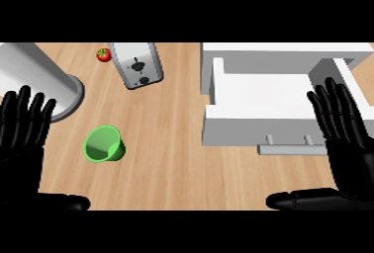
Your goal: Pick up the cup, place it into the drawer and close the drawer
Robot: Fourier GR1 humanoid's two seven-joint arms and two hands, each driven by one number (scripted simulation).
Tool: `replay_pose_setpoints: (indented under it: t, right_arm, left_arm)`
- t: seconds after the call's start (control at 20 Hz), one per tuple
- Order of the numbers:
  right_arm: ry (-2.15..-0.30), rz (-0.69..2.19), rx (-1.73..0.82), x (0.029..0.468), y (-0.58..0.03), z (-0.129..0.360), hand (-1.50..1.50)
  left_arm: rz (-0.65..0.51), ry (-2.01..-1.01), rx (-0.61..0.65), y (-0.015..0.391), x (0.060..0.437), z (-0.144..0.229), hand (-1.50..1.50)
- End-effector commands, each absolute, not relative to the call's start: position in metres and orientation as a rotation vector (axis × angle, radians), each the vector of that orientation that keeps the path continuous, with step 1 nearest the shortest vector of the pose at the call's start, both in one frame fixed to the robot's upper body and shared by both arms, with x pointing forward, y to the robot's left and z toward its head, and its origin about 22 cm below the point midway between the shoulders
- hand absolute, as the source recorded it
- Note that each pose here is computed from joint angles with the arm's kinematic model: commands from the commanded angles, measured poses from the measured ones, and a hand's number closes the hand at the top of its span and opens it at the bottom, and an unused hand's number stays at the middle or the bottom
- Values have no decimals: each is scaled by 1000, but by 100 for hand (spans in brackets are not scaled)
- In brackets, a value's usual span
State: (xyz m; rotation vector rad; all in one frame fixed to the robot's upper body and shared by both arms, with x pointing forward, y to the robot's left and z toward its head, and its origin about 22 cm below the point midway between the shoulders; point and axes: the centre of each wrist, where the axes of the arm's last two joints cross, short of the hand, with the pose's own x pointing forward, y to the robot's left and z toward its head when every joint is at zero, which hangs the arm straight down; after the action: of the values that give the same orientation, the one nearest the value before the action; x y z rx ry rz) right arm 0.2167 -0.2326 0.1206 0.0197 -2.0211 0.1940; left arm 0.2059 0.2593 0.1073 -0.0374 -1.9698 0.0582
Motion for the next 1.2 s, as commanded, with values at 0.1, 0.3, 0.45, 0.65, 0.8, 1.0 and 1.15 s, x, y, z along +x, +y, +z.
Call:
replay_pose_setpoints:
  t: [0.1, 0.3, 0.45, 0.65, 0.8, 1.0, 1.15]
  right_arm:
    - [-1946, 232, 61, 228, -242, 121, -150]
    - [-1962, 237, 88, 242, -242, 140, -150]
    - [-1963, 250, 69, 250, -240, 119, -150]
    - [-1978, 250, 81, 261, -238, 122, -150]
    - [-1994, 262, 71, 264, -265, 126, -150]
    - [-2017, 267, 69, 247, -247, 134, -150]
    - [-2017, 240, 40, 266, -265, 144, -150]
  left_arm:
    - [190, -1865, -77, 289, 201, 90, -150]
    - [171, -1825, 1, 303, 233, 52, -150]
    - [179, -1789, 41, 313, 226, 39, -150]
    - [186, -1745, 46, 311, 244, 28, -150]
    - [191, -1709, 68, 313, 226, -4, -150]
    - [227, -1682, 119, 339, 229, -40, -150]
    - [213, -1655, 109, 312, 229, -52, -150]
